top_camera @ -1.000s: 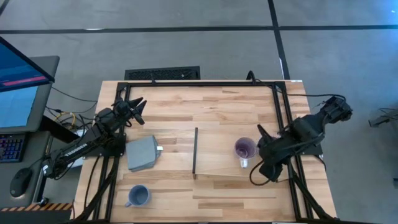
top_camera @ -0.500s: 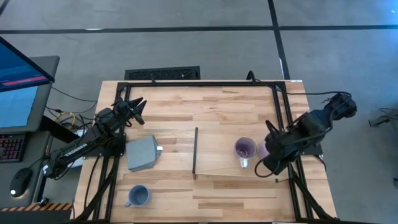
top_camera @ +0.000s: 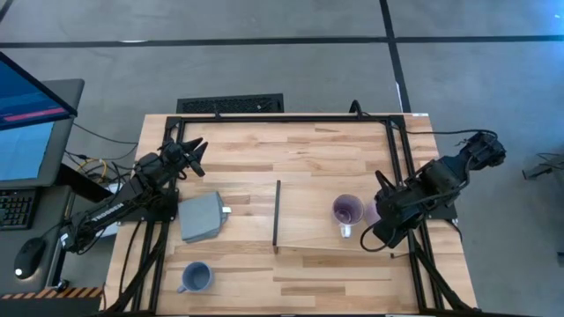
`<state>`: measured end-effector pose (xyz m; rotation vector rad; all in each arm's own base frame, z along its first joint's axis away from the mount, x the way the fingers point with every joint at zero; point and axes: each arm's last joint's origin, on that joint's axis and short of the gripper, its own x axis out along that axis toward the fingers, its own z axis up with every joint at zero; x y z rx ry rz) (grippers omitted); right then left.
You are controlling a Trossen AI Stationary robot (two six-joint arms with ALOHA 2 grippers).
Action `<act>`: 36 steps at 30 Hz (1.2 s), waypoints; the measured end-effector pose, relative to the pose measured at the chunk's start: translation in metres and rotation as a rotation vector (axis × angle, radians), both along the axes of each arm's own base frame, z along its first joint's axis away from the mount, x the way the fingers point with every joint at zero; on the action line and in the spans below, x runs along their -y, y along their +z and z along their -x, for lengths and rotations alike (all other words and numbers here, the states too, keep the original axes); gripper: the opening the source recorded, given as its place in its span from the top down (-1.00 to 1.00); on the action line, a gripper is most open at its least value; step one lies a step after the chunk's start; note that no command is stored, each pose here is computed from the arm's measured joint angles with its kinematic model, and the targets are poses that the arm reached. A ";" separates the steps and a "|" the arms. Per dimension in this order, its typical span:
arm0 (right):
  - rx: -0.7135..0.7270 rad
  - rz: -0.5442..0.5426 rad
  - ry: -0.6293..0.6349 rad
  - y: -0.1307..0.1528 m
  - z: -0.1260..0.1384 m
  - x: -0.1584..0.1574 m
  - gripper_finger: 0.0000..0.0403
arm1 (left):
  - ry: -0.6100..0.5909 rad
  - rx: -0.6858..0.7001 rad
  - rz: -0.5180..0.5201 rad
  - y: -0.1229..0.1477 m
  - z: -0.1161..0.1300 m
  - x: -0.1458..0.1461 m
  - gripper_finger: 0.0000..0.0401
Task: Stack small to large cups/mugs on shelf
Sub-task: Adjust the purple mug on the shelf, then put the blue mug on the shelf
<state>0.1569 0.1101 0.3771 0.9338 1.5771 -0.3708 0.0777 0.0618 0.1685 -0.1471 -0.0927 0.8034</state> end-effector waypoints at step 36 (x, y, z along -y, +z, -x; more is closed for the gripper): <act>0.131 -0.065 0.043 0.027 -0.002 0.007 0.14 | -0.001 0.009 0.008 0.000 0.000 0.000 0.40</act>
